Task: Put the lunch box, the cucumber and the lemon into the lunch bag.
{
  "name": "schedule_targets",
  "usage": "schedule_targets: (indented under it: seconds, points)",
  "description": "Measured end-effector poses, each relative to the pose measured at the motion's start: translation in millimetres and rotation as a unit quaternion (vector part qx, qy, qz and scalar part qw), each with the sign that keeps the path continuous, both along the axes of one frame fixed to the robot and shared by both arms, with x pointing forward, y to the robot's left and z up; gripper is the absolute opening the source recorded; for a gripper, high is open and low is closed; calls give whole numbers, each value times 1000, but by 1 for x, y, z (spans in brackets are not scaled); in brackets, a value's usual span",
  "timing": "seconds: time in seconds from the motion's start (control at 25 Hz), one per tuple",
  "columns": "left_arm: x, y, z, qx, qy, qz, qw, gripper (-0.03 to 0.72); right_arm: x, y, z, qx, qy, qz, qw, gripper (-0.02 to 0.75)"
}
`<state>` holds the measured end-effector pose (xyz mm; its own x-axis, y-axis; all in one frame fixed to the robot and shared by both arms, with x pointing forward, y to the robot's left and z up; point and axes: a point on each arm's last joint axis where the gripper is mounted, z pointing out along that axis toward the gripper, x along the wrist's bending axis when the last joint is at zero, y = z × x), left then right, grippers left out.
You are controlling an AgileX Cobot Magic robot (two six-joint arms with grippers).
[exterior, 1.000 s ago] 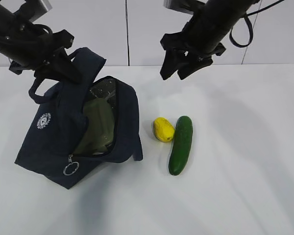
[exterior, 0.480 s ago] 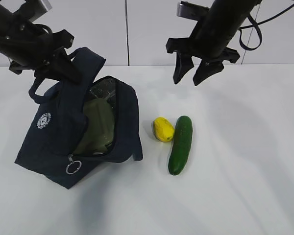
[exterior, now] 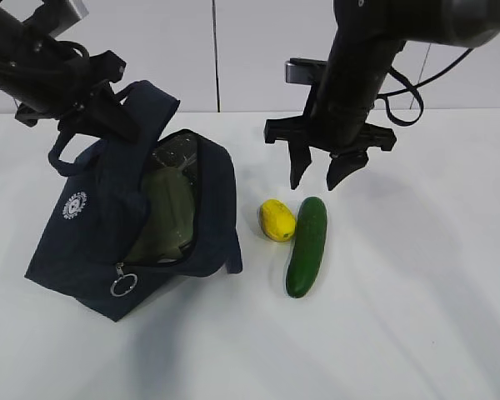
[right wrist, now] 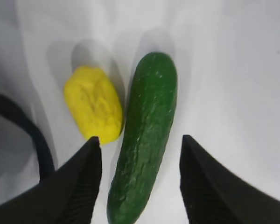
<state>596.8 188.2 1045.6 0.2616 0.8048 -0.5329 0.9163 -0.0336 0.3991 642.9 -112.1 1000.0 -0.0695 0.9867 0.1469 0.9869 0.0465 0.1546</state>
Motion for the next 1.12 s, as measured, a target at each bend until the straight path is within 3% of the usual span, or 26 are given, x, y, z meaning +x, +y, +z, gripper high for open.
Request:
schedule_targets:
  seconds: [0.32,0.76,0.84,1.0,1.12]
  points:
    - [0,0,0,0,0,0,1000,-8,9,-6,-5,-16,-38,-93,995,410]
    - [0,0,0,0,0,0,1000,-8,14,-8,-15,-31,-42,-127,991,411]
    - [0,0,0,0,0,0,1000,-8,15,-6,-25,-28,-28,-129,991,433]
    - [0,0,0,0,0,0,1000,-8,16,-1,-44,-19,1,-127,992,562]
    - [0,0,0,0,0,0,1000,-8,18,-1,-50,-21,3,-125,992,589]
